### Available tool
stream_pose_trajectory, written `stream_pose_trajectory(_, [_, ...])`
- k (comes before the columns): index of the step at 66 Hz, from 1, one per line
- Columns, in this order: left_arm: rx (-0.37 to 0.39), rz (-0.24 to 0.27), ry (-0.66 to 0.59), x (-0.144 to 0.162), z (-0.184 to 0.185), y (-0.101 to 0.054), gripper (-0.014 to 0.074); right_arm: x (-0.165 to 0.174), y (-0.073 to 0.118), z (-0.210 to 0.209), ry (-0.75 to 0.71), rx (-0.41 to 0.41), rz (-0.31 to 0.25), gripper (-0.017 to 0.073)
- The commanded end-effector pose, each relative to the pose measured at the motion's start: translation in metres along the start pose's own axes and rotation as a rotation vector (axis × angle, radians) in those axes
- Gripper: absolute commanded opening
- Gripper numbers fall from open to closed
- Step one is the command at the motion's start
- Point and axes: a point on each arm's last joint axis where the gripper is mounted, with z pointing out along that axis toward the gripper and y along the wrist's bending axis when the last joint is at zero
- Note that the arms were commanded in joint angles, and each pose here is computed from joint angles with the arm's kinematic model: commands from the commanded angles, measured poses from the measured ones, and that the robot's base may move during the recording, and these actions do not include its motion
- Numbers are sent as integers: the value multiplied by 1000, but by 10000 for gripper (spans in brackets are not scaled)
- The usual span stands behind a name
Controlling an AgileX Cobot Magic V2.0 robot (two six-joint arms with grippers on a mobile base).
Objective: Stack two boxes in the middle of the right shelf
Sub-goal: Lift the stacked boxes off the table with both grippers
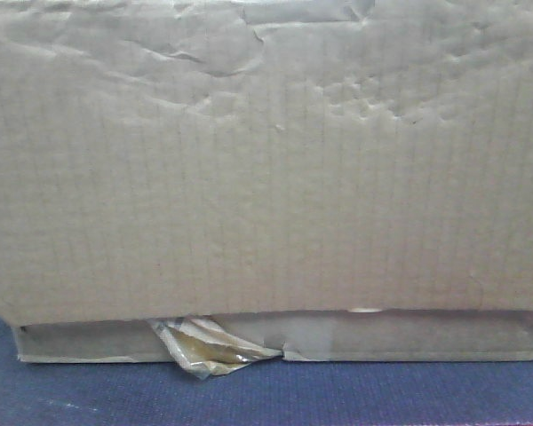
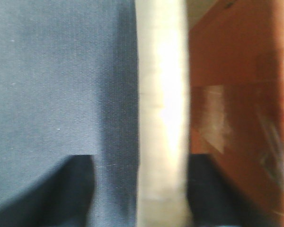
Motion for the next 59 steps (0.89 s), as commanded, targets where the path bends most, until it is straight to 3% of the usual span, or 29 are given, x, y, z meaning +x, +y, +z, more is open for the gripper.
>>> stream_pose_trajectory(1, [-3, -3, 0, 0, -1, 1, 38, 2, -6, 5, 1, 60, -23, -154])
stream_pose_trajectory(6, [-6, 5, -3, 0, -1, 0, -115, 6, -4, 10, 17, 73, -24, -154])
stream_pose_trajectory(19, [-66, -26, -78, -4, -11, 1, -111, 9, 5, 4, -33, 137, -15, -154])
stream_pose_trajectory(31, [-55, -43, -179, -12, -38, 6, -111, 0, 10, -20, -182, 100, -1, -154])
stream_pose_trajectory(45, [-38, -60, -382, -32, -79, 10, -111, -23, 10, -55, -389, 101, -10, -154])
stream_pose_trajectory(59, [-16, -48, -634, -52, -119, 13, -111, -44, 14, -90, -631, 48, -28, -154])
